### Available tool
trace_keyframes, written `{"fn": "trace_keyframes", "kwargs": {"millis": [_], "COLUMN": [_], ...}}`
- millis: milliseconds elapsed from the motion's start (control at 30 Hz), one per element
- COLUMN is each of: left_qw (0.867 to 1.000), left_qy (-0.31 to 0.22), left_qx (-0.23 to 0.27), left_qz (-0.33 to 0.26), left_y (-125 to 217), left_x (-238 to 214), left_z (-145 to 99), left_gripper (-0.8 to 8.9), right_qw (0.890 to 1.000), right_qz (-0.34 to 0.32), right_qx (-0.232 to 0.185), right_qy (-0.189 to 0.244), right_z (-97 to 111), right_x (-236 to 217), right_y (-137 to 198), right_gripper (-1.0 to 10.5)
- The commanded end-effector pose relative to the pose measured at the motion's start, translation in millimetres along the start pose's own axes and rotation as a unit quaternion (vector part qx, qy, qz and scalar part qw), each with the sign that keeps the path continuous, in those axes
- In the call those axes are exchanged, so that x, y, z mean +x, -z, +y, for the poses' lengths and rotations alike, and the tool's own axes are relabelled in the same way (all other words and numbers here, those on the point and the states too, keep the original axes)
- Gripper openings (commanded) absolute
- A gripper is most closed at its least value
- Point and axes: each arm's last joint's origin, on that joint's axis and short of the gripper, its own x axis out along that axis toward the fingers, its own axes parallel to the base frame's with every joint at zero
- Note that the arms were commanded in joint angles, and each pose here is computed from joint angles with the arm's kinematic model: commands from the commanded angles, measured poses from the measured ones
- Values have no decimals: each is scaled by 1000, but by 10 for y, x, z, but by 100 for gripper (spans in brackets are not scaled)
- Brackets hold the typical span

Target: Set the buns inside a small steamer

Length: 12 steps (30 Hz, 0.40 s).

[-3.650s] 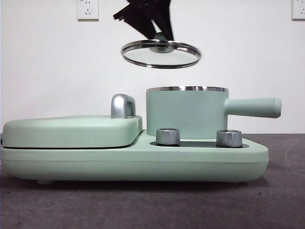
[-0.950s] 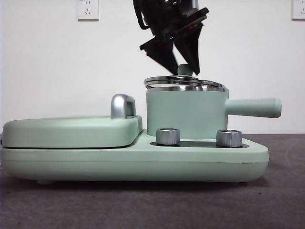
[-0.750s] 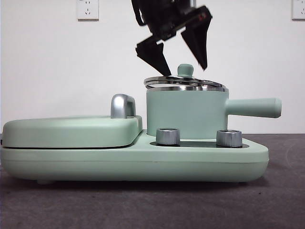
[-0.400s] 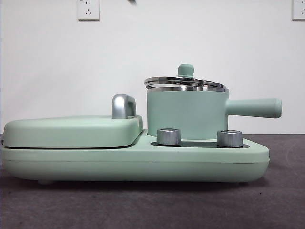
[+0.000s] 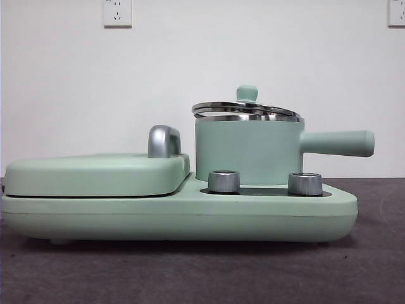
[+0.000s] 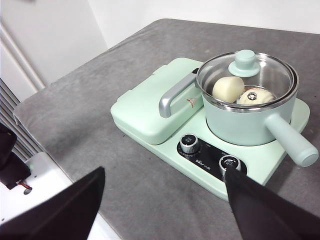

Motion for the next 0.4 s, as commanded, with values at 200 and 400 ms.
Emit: {"fn": "trace_keyframes", "kwargs": {"millis": [200, 400], "left_qw": [992, 979], "left_qy": [12, 12], "left_qx": [-83, -110], "left_qz": [-94, -169], "left_y": [944, 1534], "left_x": [287, 555], "left_z": [21, 67], "left_gripper": [528, 5], "right_qw": [999, 999], "right_qz": [-6, -1], "right_qx": [-33, -37], "right_qy": [-6, -14], "right_z": [11, 15], "right_x": [-11, -11], "right_y": [-27, -19], "right_gripper": [377, 19]}}
